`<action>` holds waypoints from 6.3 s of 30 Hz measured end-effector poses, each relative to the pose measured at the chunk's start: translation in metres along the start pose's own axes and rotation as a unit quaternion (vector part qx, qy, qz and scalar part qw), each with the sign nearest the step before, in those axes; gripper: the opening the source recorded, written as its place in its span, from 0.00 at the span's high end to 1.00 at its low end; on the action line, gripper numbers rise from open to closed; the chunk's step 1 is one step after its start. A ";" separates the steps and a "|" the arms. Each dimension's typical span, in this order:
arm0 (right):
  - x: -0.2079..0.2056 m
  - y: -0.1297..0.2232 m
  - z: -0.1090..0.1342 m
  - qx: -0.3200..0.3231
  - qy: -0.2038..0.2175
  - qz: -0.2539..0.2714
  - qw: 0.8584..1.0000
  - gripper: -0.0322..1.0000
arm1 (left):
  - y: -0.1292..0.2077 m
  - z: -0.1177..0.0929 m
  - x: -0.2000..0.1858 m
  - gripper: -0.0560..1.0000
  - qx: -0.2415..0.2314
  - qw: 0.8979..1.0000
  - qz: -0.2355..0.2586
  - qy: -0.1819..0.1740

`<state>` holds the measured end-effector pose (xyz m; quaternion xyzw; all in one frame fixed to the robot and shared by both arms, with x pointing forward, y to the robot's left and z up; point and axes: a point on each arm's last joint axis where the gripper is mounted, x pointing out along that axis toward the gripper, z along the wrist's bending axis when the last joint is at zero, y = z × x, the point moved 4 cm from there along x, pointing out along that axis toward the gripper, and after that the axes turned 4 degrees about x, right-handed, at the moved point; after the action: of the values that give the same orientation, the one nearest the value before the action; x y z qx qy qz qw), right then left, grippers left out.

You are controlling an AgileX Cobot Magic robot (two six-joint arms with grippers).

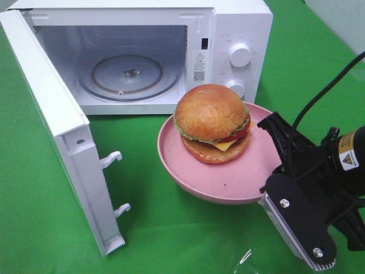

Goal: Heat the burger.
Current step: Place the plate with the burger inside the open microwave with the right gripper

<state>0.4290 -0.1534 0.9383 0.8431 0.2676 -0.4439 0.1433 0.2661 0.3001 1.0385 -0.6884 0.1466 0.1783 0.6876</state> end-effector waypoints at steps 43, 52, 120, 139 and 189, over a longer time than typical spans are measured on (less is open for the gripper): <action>0.052 -0.023 -0.074 0.014 -0.002 -0.002 1.000 0.91 | 0.000 0.000 0.000 0.02 0.000 1.000 0.000 0.000; 0.066 -0.026 -0.095 0.019 0.006 -0.002 1.000 0.91 | 0.000 0.000 0.000 0.02 0.000 1.000 0.000 0.000; 0.161 -0.040 -0.202 0.108 0.032 0.017 0.994 0.91 | 0.000 0.000 0.000 0.02 0.000 1.000 -0.001 0.000; 0.186 -0.038 -0.218 0.120 0.038 0.023 0.992 0.91 | 0.000 0.000 0.000 0.02 0.000 1.000 -0.001 0.000; 0.203 -0.036 -0.237 0.136 0.097 0.005 0.986 0.60 | 0.000 0.000 0.000 0.02 0.000 1.000 -0.001 0.000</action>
<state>0.6613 0.0559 0.9043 0.8951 0.2129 -0.3919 0.0029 0.2662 0.3001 1.0387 -0.6885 0.1458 0.1776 0.6878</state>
